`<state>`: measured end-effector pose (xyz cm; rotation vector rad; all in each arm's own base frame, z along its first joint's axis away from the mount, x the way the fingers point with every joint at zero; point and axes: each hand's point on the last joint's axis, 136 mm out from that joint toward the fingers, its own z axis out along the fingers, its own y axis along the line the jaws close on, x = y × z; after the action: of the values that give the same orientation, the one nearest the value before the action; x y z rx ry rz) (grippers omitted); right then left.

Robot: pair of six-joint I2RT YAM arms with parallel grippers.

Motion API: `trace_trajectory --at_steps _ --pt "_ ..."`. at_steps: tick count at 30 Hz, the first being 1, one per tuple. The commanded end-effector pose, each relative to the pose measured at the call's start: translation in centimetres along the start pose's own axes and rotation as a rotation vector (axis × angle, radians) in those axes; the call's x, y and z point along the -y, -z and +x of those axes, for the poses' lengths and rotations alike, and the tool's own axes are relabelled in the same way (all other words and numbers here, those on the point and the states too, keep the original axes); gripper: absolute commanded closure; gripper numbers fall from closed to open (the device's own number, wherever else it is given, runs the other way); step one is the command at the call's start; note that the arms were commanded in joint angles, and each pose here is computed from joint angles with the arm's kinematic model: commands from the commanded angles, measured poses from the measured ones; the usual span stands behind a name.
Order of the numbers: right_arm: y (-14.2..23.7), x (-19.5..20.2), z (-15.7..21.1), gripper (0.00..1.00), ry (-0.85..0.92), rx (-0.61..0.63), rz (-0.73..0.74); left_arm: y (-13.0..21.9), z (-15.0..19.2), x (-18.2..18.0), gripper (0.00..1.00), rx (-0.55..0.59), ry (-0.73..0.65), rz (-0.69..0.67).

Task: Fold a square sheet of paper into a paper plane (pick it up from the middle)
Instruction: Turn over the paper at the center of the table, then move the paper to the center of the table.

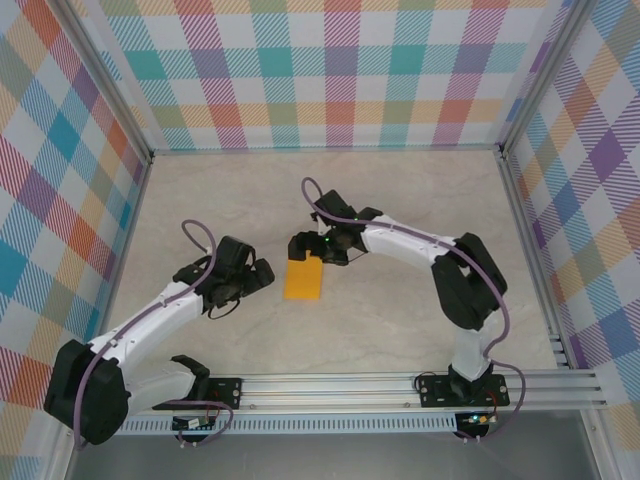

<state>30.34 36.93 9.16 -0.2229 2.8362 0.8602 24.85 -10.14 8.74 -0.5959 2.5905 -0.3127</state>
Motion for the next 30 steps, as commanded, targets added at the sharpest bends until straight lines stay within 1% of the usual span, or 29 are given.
trace_trajectory --at_steps 1,4,9,14,18,22,25,28,30 --pt "-2.0 -1.9 0.0 0.09 0.041 -0.054 -0.042 0.0 0.3 -1.2 0.00 -0.007 0.062 0.006" --pt "-3.7 -2.2 0.0 0.10 0.064 -0.081 -0.033 0.1 0.6 -1.9 0.00 -0.006 0.074 0.000" --pt "-5.7 -0.8 0.6 0.10 0.079 -0.136 0.015 0.3 0.7 -2.3 0.00 -0.002 0.080 -0.003" --pt "-6.9 1.5 2.5 0.10 0.146 -0.210 0.068 0.2 0.7 -2.2 0.00 -0.004 0.080 0.002" --pt "-7.3 3.9 4.8 0.12 0.218 -0.288 0.112 0.2 0.6 -1.9 0.00 -0.006 0.076 0.012" --pt "-6.2 5.4 6.9 0.12 0.282 -0.335 0.126 0.3 0.6 -1.4 0.00 -0.016 0.060 0.034" --pt "-4.5 5.6 8.2 0.12 0.316 -0.342 0.112 0.4 0.8 -0.6 0.00 -0.032 0.043 0.072" --pt "-3.0 5.3 8.7 0.12 0.330 -0.322 0.097 0.5 0.8 0.6 0.00 -0.046 0.027 0.126" --pt "-2.0 4.6 8.0 0.12 0.307 -0.275 0.091 0.5 0.9 1.5 0.00 -0.057 0.020 0.176"
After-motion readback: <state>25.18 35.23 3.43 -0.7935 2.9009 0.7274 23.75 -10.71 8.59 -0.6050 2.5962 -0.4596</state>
